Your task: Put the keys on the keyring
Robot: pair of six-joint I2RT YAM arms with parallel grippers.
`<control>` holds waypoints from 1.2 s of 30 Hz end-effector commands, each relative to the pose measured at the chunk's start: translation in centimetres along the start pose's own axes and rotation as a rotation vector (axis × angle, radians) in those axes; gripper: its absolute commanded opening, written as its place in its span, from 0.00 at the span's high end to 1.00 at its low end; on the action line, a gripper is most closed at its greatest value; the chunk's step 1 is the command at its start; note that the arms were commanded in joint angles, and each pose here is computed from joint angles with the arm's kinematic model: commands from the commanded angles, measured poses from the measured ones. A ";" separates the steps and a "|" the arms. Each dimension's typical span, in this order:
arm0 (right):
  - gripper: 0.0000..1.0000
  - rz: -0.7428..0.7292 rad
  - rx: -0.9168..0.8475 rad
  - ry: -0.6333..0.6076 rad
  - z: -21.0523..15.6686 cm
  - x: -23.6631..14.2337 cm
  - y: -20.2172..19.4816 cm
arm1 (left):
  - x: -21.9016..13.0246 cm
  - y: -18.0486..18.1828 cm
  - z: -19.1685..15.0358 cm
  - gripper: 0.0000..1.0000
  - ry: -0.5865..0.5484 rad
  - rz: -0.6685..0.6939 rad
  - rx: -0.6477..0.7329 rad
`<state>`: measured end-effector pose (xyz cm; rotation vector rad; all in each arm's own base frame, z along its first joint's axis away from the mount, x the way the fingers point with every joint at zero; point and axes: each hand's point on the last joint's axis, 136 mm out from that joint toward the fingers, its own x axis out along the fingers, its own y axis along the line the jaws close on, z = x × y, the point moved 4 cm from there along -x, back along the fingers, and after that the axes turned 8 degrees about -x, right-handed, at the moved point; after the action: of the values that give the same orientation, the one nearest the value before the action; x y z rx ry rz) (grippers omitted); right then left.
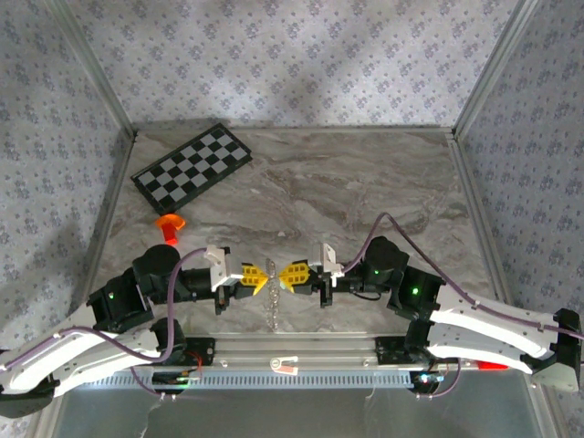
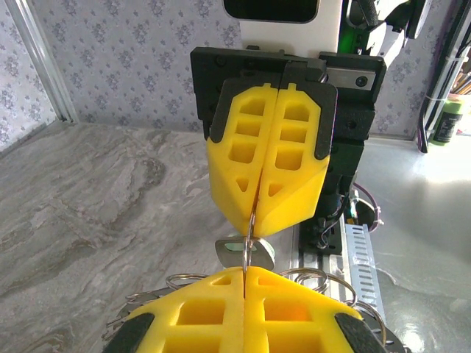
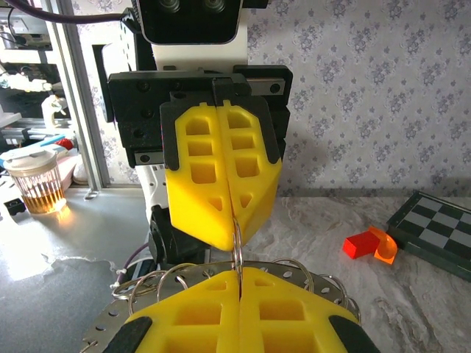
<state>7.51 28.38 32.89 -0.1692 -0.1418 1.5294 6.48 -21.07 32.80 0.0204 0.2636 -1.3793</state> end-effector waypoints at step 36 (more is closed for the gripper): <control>1.00 -0.024 -0.053 -0.052 0.7 0.3 -0.4 | -0.2 -0.4 1.3 1.00 -0.069 -0.019 0.007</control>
<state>7.66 28.58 32.79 -0.1746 -0.1687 1.5210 6.55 -21.19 32.71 0.0115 0.2626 -1.3777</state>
